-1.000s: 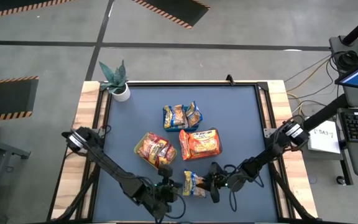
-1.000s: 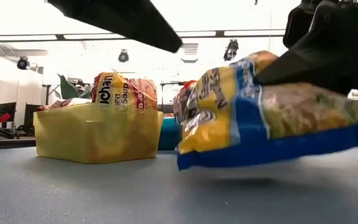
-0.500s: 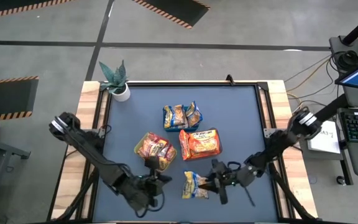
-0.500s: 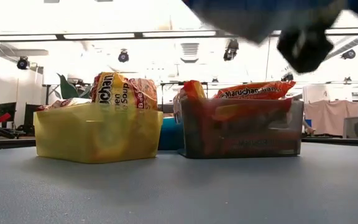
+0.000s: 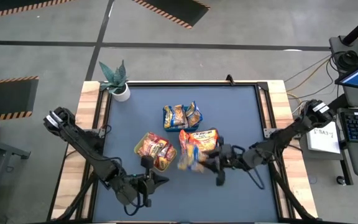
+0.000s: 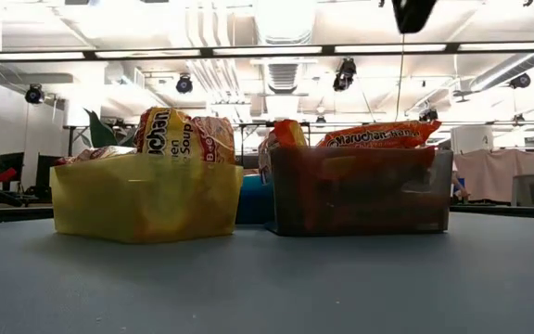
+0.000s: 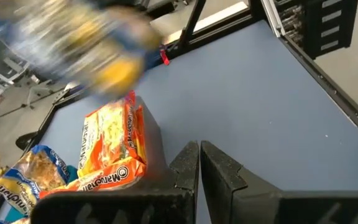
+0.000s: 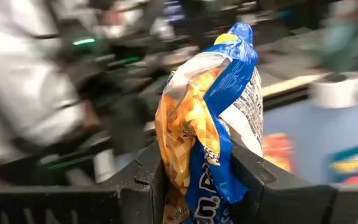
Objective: Sort Maruchan noodles
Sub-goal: Put the blue noodle pack into the blue bin
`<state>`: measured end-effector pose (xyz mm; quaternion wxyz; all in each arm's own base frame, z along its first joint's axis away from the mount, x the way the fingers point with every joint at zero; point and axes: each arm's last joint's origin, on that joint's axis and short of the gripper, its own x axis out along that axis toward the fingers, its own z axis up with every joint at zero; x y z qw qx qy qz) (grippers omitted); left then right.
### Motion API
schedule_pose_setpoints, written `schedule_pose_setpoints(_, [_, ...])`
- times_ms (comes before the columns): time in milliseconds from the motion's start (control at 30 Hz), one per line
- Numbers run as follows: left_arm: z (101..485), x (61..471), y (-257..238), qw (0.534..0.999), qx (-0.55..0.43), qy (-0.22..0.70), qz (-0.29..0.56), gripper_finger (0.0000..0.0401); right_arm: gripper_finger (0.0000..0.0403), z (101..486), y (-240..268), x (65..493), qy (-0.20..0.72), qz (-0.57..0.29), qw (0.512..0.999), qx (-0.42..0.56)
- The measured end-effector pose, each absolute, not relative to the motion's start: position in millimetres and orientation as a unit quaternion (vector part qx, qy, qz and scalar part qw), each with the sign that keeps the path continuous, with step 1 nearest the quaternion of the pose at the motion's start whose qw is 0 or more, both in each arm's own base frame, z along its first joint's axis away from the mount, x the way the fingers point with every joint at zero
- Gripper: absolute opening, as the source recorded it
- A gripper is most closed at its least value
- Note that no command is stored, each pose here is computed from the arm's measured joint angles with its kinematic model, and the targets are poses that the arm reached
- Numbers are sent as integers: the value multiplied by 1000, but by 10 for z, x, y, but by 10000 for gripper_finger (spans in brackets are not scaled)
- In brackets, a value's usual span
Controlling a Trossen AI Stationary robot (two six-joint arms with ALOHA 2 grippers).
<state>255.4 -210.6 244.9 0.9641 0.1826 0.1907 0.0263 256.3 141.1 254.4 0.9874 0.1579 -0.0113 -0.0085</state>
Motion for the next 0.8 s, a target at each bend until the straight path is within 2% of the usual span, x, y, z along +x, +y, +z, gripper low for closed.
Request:
schedule_pose_setpoints(267, [2554,2514,-2069,960,212,180,19,0,113,2739,964,2842,16,-157,982,106])
schedule_pose_setpoints(500, [2564,2498,-2029,954,238,182,17,0,113,2624,390,3085,52,-377,922,73])
schedule_pose_setpoints(667, [2515,2498,-1988,950,248,189,20,0,113,2400,66,3328,71,-430,896,89])
schedule_pose_setpoints(800, [2483,2439,-1934,950,248,190,19,0,113,2227,21,3533,86,-443,888,84])
